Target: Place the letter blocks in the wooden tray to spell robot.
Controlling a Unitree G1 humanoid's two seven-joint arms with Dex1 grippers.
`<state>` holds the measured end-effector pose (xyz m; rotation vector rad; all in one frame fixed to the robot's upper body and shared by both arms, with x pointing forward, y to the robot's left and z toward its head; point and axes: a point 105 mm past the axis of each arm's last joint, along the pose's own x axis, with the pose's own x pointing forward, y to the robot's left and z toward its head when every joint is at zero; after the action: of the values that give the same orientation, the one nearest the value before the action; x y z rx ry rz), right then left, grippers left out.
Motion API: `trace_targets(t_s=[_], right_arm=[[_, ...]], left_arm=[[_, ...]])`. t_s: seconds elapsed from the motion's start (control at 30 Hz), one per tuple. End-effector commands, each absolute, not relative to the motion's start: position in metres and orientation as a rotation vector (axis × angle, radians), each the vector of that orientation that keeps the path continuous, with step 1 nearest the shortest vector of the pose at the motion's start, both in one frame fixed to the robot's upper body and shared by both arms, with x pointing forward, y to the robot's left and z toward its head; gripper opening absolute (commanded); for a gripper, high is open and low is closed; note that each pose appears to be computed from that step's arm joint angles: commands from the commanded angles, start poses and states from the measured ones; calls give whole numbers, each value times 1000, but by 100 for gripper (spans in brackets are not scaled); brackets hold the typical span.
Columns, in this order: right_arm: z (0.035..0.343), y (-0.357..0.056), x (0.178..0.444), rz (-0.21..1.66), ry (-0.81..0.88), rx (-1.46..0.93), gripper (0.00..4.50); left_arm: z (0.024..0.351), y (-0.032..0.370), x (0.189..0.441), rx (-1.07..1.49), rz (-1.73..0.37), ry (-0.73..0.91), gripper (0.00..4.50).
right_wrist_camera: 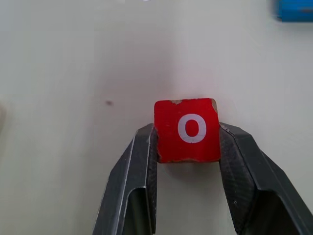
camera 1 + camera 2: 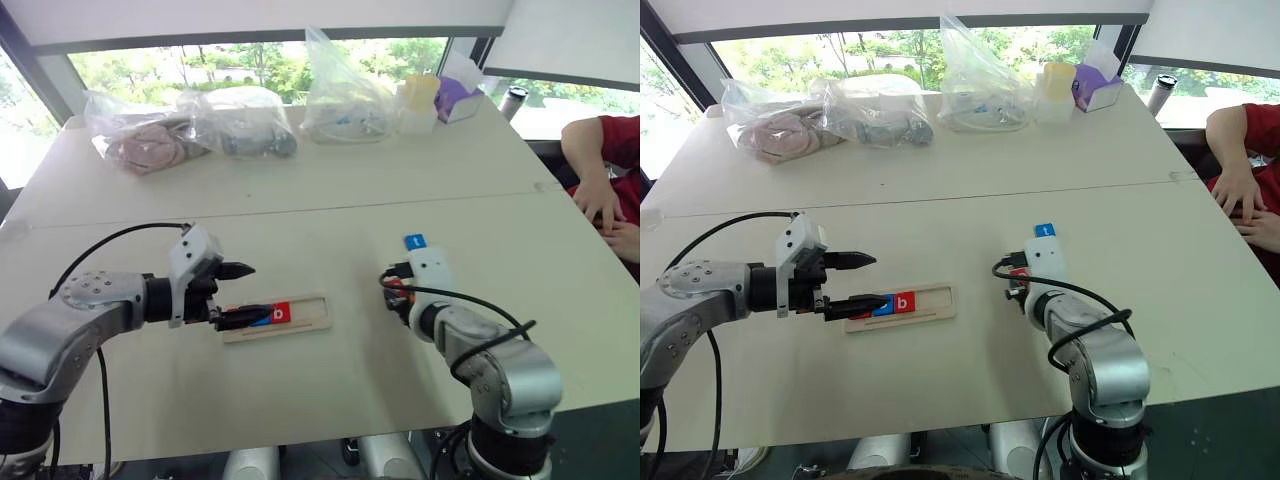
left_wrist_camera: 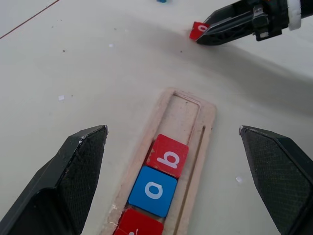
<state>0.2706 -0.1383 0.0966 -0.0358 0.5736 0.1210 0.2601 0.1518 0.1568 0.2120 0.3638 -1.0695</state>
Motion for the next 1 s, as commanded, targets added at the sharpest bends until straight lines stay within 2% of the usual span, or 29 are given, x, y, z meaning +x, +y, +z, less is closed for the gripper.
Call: trace_targets(t_s=[0.03,0.1,0.3,0.33,0.43,0.53,0.6,0.67,0.77,0.83,0.93,1.0], right_arm=[[96,-144,257,43,567,0,115],[91,-143,254,30,588,24,115],[89,-141,254,41,599,18,411],[92,-142,255,42,583,8,447],[114,-159,260,49,497,-67,447],[145,-175,267,151,400,-198,447],[159,-172,269,315,353,-211,447],[167,-161,262,570,314,-227,447],[157,-173,248,951,314,-323,447],[140,-189,248,1093,347,-422,447],[120,-204,259,1187,374,-556,447],[119,-209,274,1205,349,-588,447]], left_arm=[[161,147,263,237,-1095,331,450],[160,144,264,239,-1104,330,450],[159,142,266,253,-1118,330,450],[159,143,265,254,-1119,331,450],[160,146,261,263,-1129,346,450],[162,150,253,270,-1173,374,450],[165,151,245,273,-1223,398,450],[169,151,237,275,-1279,419,450],[174,148,221,327,-1375,463,450],[176,147,215,348,-1403,473,450],[179,149,211,354,-1404,478,450],[179,151,209,353,-1392,486,450]])
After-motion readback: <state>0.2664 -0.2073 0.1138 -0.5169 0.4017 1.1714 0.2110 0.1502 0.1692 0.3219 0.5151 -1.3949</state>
